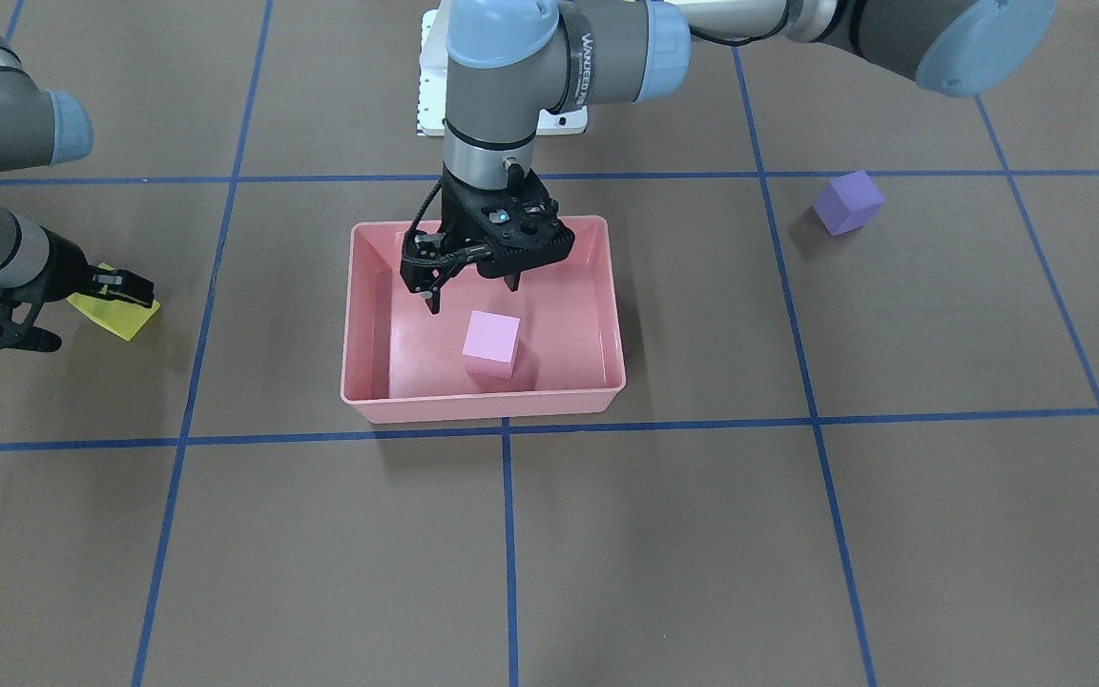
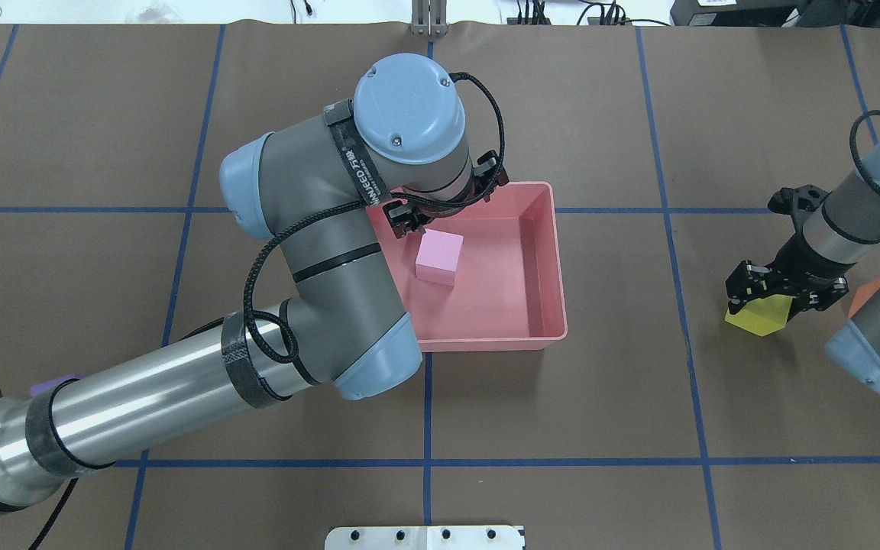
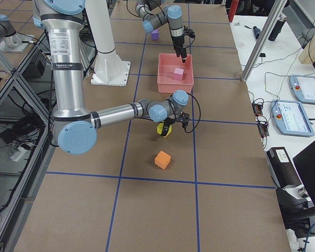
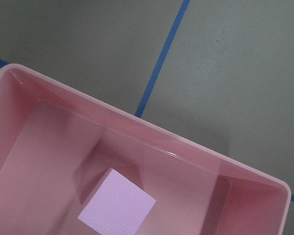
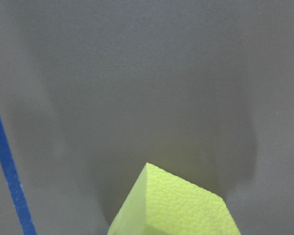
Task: Place blocks into pink bin with both arms
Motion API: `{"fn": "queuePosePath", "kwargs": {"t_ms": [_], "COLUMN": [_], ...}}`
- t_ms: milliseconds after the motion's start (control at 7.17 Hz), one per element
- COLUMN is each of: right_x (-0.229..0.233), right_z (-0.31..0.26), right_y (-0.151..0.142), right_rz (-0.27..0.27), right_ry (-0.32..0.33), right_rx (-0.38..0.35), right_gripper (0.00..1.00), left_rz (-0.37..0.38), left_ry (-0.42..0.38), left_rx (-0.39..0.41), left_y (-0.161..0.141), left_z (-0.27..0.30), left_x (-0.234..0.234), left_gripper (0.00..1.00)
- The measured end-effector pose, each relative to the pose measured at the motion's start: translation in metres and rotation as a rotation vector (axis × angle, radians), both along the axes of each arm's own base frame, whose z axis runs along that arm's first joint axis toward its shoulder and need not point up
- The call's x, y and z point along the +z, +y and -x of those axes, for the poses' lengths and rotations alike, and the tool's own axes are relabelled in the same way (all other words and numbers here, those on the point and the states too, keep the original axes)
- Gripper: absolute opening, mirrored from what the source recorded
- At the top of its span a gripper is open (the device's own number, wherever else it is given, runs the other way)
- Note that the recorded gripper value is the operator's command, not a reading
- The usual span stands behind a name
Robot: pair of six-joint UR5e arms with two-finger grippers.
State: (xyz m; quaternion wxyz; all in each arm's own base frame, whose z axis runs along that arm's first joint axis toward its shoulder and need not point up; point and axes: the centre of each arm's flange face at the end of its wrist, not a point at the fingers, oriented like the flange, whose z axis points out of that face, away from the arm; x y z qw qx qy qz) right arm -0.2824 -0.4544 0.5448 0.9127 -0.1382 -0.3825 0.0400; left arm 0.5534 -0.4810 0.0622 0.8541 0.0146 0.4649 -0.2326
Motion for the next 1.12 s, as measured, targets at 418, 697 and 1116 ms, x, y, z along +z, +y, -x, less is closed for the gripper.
{"fn": "queuePosePath", "kwargs": {"t_ms": [418,697,1116], "right_x": [-0.047,-0.095,-0.17], "right_z": [-0.005,-0.026,-0.054], "right_y": [0.0,-0.008,-0.046], "right_rz": [-0.03,-0.104,-0.206], "right_ry": [-0.037,-0.095,-0.184], "right_rx": [0.057,0.1,0.171], "right_gripper": [0.0,0.0,0.0], "left_rz": [-0.038,-0.135,-0.246], "left_ry": [0.005,-0.027,-0.143], "left_rx": [0.003,0.035,0.204], "left_y": [-0.007,-0.012,-0.016], "left_z": [0.019,0.071,0.195], "left_x": [-0.003,0.035,0.169], "left_gripper": [1.0,1.0,1.0]}}
